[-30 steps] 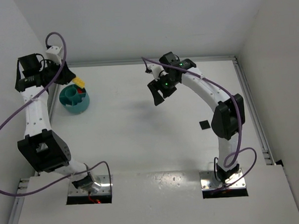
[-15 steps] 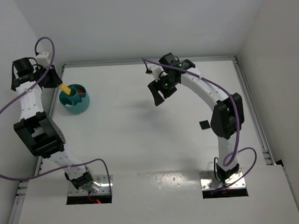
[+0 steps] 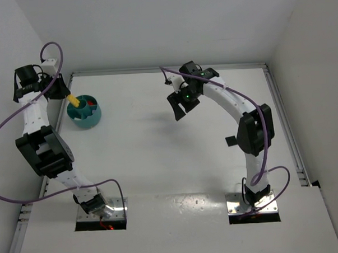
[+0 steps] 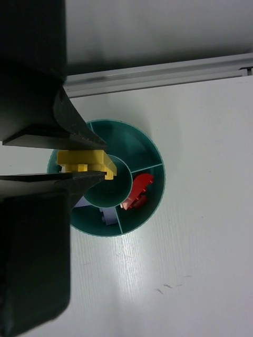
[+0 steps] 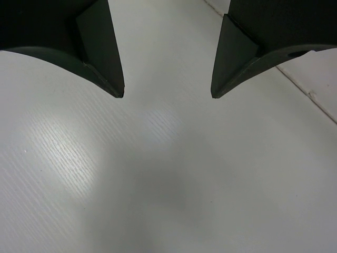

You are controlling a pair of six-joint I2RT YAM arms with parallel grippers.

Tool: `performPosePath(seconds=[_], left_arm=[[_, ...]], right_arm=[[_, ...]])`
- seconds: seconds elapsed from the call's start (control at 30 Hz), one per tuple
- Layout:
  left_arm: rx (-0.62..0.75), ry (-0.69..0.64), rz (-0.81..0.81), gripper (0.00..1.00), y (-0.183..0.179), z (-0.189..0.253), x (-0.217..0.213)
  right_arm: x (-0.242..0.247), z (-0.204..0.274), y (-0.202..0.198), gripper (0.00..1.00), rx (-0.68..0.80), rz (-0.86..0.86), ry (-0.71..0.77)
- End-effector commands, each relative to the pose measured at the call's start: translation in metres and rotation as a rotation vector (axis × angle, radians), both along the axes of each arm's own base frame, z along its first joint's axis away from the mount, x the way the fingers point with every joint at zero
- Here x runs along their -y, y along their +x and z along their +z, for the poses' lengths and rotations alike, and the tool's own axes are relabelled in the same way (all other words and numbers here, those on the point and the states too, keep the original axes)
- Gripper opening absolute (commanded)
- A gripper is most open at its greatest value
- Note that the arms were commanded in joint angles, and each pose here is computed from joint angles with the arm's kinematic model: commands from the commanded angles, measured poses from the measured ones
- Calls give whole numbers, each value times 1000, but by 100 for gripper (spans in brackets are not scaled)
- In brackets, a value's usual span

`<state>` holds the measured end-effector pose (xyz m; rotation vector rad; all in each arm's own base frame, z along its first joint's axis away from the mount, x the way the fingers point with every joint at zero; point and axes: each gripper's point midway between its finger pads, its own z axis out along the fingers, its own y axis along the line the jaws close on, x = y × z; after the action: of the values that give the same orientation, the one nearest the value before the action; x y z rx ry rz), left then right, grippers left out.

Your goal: Sort the legos into containers by color

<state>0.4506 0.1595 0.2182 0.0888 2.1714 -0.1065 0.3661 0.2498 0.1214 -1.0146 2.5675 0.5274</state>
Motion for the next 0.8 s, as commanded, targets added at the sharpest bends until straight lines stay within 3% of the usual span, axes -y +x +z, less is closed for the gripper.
performPosePath(seconds=[0.0, 0.13, 0.27, 0.43, 0.53, 0.73, 0.77], left_arm=[[30, 31, -2, 20, 6, 6, -7], [18, 24, -16, 31, 6, 1, -6], [18, -3, -55, 49, 4, -2, 3], [26, -30, -98, 53, 6, -4, 11], [94, -31, -165, 53, 3, 23, 28], [205, -6, -394, 54, -26, 68, 111], [217, 0, -437, 58, -32, 72, 124]], right_arm=[[5, 0, 8, 68, 18, -24, -4], [18, -4, 12, 68, 24, -54, -25], [38, -6, 14, 68, 26, -88, -52], [79, -11, 1, 66, 25, -132, -122], [119, -9, -11, 62, 49, -176, -201], [200, -10, -46, 52, 89, -219, -385], [209, -10, -52, 52, 90, -219, -404]])
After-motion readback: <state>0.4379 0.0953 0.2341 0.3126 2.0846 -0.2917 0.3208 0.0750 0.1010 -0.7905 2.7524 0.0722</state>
